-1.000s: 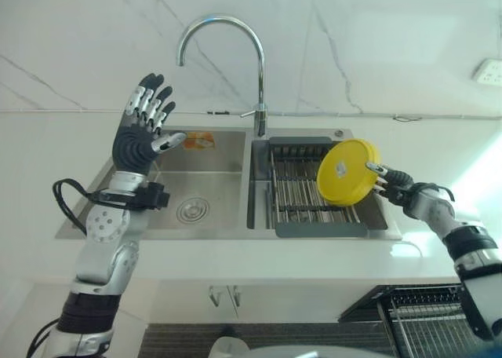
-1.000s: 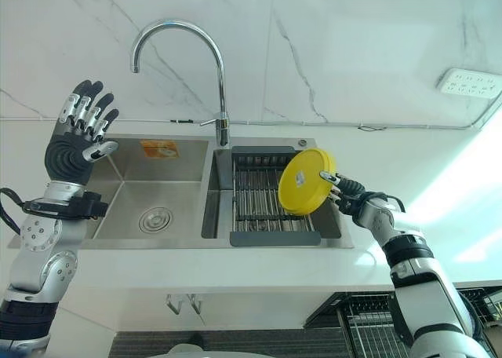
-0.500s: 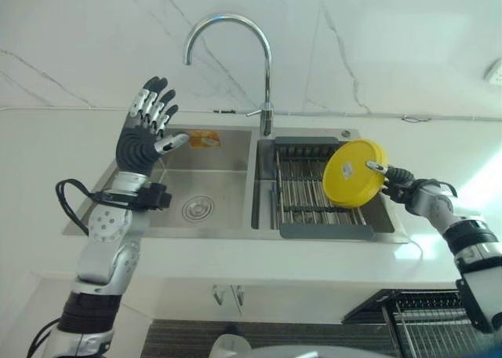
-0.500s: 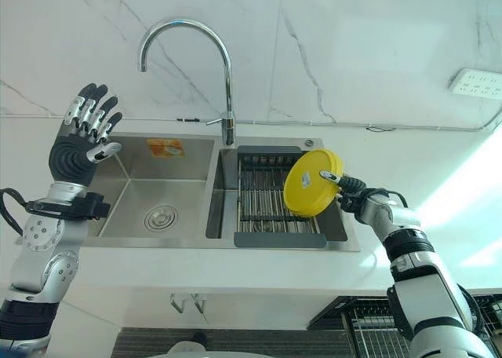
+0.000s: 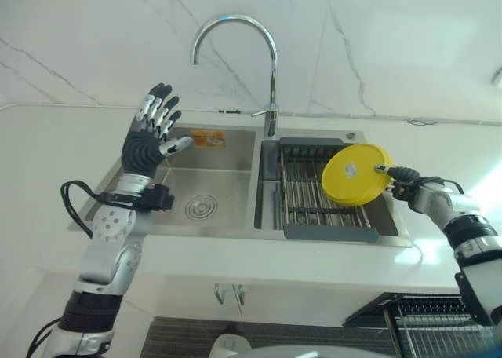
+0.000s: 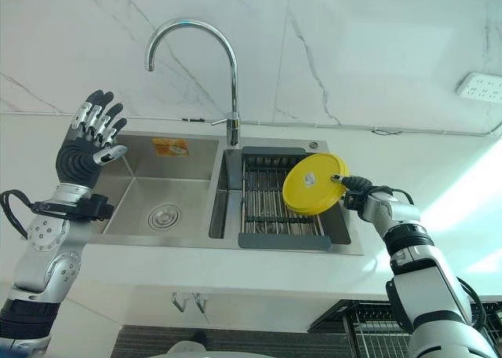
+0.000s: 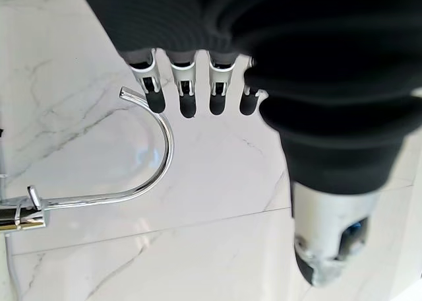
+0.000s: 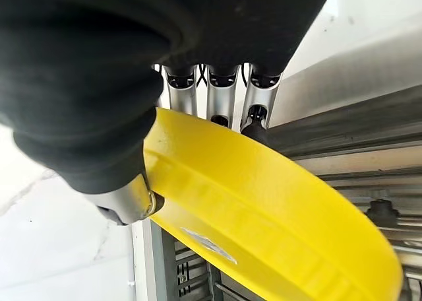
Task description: Place the dishes in the dishwasher.
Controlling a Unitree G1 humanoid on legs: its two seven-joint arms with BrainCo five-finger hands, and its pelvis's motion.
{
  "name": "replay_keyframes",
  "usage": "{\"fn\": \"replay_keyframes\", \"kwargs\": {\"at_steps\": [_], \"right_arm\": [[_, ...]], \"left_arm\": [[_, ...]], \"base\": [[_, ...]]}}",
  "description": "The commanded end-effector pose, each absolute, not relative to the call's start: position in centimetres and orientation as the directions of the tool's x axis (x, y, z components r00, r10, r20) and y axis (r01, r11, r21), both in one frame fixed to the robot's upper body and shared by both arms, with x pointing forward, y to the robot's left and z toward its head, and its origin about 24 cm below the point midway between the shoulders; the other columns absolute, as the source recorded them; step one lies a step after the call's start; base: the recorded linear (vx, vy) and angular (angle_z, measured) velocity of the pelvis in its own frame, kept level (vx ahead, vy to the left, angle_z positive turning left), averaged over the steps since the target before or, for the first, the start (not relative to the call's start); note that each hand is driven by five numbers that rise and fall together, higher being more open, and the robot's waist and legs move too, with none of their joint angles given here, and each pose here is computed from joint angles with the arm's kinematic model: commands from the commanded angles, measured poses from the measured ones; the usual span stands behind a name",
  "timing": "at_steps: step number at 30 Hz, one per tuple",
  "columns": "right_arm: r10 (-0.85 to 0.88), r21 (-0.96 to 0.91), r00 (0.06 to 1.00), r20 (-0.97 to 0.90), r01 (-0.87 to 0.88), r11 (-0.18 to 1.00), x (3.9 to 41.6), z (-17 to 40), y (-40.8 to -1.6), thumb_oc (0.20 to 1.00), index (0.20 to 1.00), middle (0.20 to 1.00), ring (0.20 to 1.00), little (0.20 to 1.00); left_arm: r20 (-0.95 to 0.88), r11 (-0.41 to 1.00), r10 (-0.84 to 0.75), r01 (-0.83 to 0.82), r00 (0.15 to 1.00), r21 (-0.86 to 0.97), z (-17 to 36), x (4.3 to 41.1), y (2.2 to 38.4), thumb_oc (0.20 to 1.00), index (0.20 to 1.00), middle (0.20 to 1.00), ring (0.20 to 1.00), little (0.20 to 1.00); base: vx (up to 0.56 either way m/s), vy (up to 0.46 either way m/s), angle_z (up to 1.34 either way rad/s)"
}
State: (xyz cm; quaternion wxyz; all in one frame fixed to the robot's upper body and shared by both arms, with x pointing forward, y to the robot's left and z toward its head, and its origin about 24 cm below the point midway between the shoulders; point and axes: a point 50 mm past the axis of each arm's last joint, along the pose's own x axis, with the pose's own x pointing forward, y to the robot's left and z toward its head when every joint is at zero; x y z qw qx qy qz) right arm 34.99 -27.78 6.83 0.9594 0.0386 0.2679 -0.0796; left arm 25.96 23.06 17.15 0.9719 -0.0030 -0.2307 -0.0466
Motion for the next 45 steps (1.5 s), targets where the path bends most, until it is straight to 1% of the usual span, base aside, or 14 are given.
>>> {"fn": "replay_keyframes", "kwargs": {"at_steps": [1,5,8,13,15,19,23,25,28,35,42,45], "right_arm": [[-0.175,0.026,0.920,-0.351,0.196,0.980,37.2,11.6,-27.4,0.200,0.200,0.200,0.200,0.200],[-0.113,0.106,0.930,-0.349,0.159,0.982,37.3,11.3,-26.2,0.200,0.200,0.200,0.200,0.200],[-0.083,0.133,0.936,-0.343,0.136,0.982,37.2,11.1,-26.0,0.200,0.200,0.200,0.200,0.200],[-0.026,0.197,0.956,-0.291,0.086,0.977,37.3,11.3,-25.2,0.200,0.200,0.200,0.200,0.200],[0.022,0.262,0.974,-0.228,0.040,0.964,37.5,11.9,-24.2,0.200,0.200,0.200,0.200,0.200],[0.038,0.327,0.991,-0.126,0.005,0.945,37.3,13.0,-23.0,0.200,0.200,0.200,0.200,0.200],[0.042,0.331,0.998,-0.056,-0.021,0.943,37.1,14.1,-22.0,0.200,0.200,0.200,0.200,0.200],[0.066,0.310,0.998,0.001,-0.063,0.949,36.8,15.0,-21.1,0.200,0.200,0.200,0.200,0.200],[0.085,0.300,0.991,0.100,-0.112,0.947,35.9,16.6,-19.8,0.200,0.200,0.200,0.200,0.200],[0.101,0.303,0.961,0.259,-0.180,0.936,34.0,18.9,-17.9,0.200,0.200,0.200,0.200,0.200],[0.098,0.333,0.917,0.388,-0.238,0.912,31.1,20.2,-17.9,0.200,0.200,0.200,0.200,0.200],[0.105,0.344,0.908,0.406,-0.258,0.903,30.2,20.3,-18.0,0.200,0.200,0.200,0.200,0.200]], "left_arm": [[0.515,0.990,-0.138,0.121,0.846,0.067,19.0,25.9,22.8,1.000,1.000,1.000,1.000,1.000],[0.513,0.989,-0.145,0.130,0.846,0.065,18.9,25.9,22.5,1.000,1.000,1.000,1.000,1.000],[0.511,0.989,-0.149,0.135,0.846,0.066,18.8,25.9,22.5,1.000,1.000,1.000,1.000,1.000],[0.509,0.987,-0.162,0.149,0.845,0.066,18.6,25.9,22.5,1.000,1.000,1.000,1.000,1.000],[0.508,0.985,-0.172,0.161,0.844,0.066,18.4,25.7,22.5,1.000,1.000,1.000,1.000,1.000],[0.514,0.984,-0.176,0.164,0.840,0.069,18.2,25.4,22.6,1.000,1.000,1.000,1.000,1.000],[0.515,0.984,-0.177,0.164,0.838,0.071,18.2,25.3,22.5,1.000,1.000,1.000,1.000,1.000],[0.516,0.984,-0.175,0.162,0.839,0.070,18.1,25.1,22.5,1.000,1.000,1.000,1.000,1.000],[0.519,0.985,-0.169,0.156,0.838,0.069,17.9,24.9,22.5,1.000,1.000,1.000,1.000,1.000],[0.524,0.987,-0.158,0.143,0.837,0.070,17.8,24.5,22.5,1.000,1.000,1.000,1.000,1.000],[0.520,0.991,-0.132,0.116,0.844,0.065,17.5,24.0,22.7,1.000,1.000,1.000,1.000,1.000],[0.521,0.992,-0.124,0.108,0.844,0.060,17.4,23.9,22.7,1.000,1.000,1.000,1.000,1.000]], "base": [[0.00,0.000,0.00],[0.00,0.000,0.00],[0.00,0.000,0.00],[0.00,0.000,0.00],[0.00,0.000,0.00],[0.00,0.000,0.00],[0.00,0.000,0.00],[-0.01,-0.007,-0.02],[-0.01,-0.019,-0.13],[0.00,-0.019,-0.04],[0.01,-0.083,-0.09],[-0.01,-0.108,-0.05]]}}
